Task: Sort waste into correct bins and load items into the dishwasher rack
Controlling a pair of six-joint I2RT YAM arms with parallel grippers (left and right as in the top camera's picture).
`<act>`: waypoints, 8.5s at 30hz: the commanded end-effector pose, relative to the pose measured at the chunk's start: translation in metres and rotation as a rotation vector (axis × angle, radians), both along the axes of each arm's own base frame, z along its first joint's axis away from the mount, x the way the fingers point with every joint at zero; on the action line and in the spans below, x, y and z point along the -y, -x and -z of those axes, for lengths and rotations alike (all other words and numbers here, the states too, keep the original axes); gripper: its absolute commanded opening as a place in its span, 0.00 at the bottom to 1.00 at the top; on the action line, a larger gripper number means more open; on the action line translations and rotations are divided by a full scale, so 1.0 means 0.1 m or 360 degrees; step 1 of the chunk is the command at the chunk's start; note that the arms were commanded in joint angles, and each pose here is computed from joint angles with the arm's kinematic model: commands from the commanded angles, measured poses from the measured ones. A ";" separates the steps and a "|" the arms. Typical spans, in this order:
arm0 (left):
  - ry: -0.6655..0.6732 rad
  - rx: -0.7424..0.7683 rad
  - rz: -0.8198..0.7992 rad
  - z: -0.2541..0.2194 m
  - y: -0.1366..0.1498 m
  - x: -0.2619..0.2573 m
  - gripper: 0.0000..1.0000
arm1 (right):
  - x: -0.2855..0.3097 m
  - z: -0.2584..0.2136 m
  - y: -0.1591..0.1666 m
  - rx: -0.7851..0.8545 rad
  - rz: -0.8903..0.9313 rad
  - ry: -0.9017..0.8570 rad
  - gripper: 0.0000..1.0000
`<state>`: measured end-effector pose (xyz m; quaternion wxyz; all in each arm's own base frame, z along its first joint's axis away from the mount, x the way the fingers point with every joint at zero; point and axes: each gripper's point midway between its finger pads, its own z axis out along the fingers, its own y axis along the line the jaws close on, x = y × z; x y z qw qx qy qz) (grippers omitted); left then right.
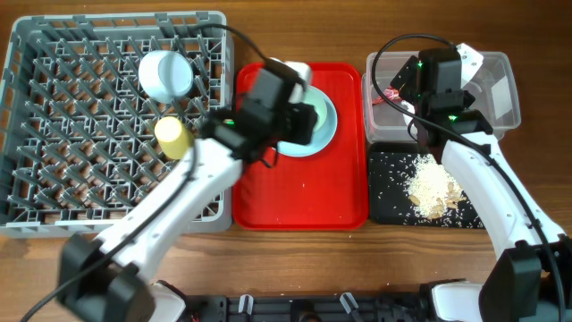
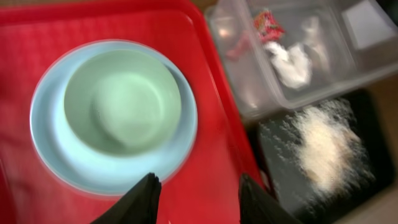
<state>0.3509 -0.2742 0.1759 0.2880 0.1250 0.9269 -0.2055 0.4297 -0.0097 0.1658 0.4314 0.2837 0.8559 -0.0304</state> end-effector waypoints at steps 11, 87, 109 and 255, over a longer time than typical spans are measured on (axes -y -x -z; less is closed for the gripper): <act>-0.0386 0.0208 0.0145 1.21 -0.45 0.46 0.47 | 0.04 -0.11 0.00 0.0047 0.0032 0.0004 1.00; 0.1862 -0.0845 -0.0427 -0.05 0.57 -2.44 0.04 | 0.04 -0.11 0.00 0.0047 0.0032 0.0005 1.00; 0.1283 -0.1206 -0.0906 0.74 0.78 -2.97 0.38 | 0.04 -0.11 0.00 0.0047 0.0031 0.0004 1.00; 0.0319 -0.0910 -0.0826 0.89 1.08 -2.66 0.76 | 0.04 -0.11 0.00 0.0047 0.0031 0.0004 1.00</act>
